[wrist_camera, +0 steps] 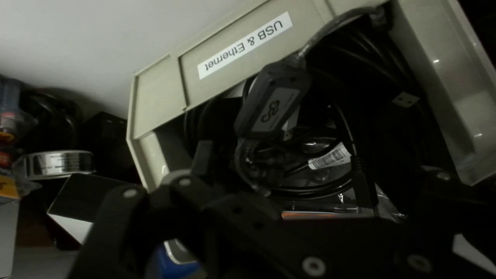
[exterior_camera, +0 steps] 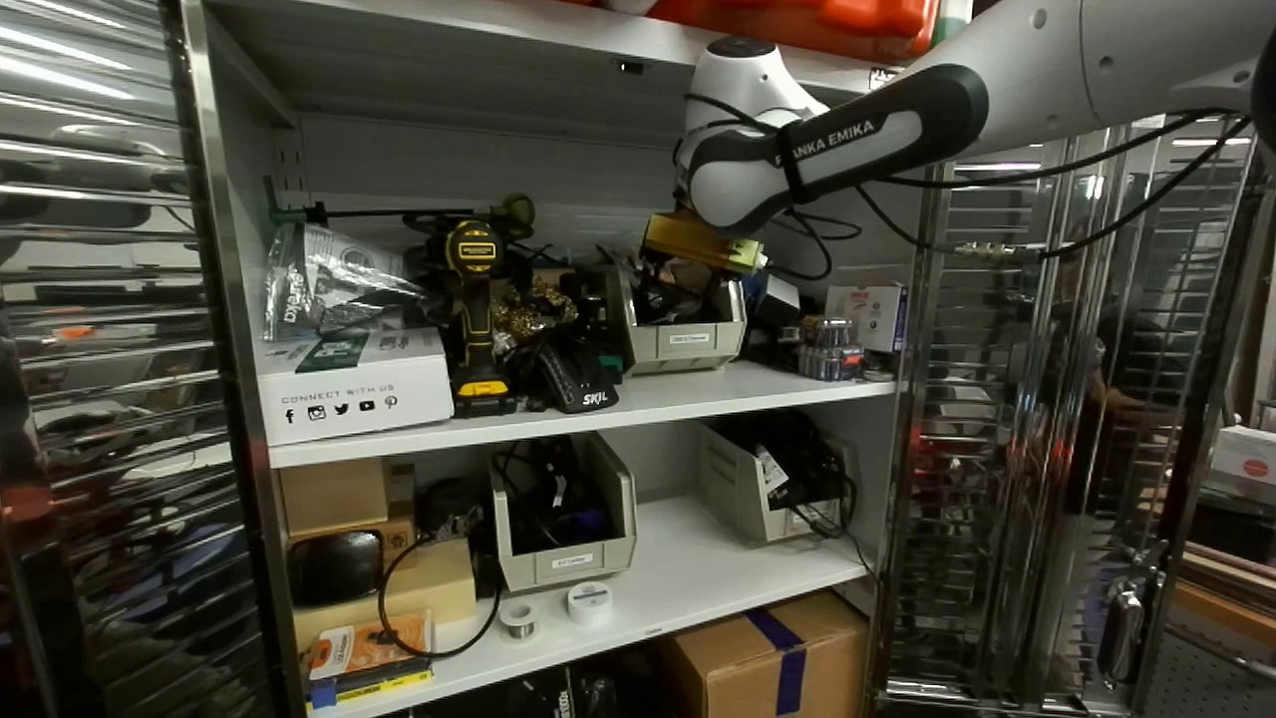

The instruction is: Pick the cable and put it in the box

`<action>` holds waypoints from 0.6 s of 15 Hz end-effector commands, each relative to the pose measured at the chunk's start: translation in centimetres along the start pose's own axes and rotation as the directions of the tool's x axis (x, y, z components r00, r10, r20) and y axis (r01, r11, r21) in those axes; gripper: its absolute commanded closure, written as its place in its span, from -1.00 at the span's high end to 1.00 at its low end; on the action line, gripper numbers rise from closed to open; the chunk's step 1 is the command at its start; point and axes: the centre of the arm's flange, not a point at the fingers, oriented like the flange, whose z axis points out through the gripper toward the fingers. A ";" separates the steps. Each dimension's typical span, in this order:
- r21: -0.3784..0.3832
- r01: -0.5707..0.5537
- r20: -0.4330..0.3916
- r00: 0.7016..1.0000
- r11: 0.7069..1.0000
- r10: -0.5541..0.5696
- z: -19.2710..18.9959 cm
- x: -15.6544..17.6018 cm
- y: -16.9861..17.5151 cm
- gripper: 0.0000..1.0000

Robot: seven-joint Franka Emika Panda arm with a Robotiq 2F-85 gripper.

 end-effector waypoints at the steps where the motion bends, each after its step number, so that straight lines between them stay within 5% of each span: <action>1: 0.033 0.098 0.110 0.989 0.995 -0.102 -3.9 -3.0 5.6 1.00; 9: 0.042 0.107 0.109 0.988 0.993 -0.111 -3.2 -3.6 5.6 1.00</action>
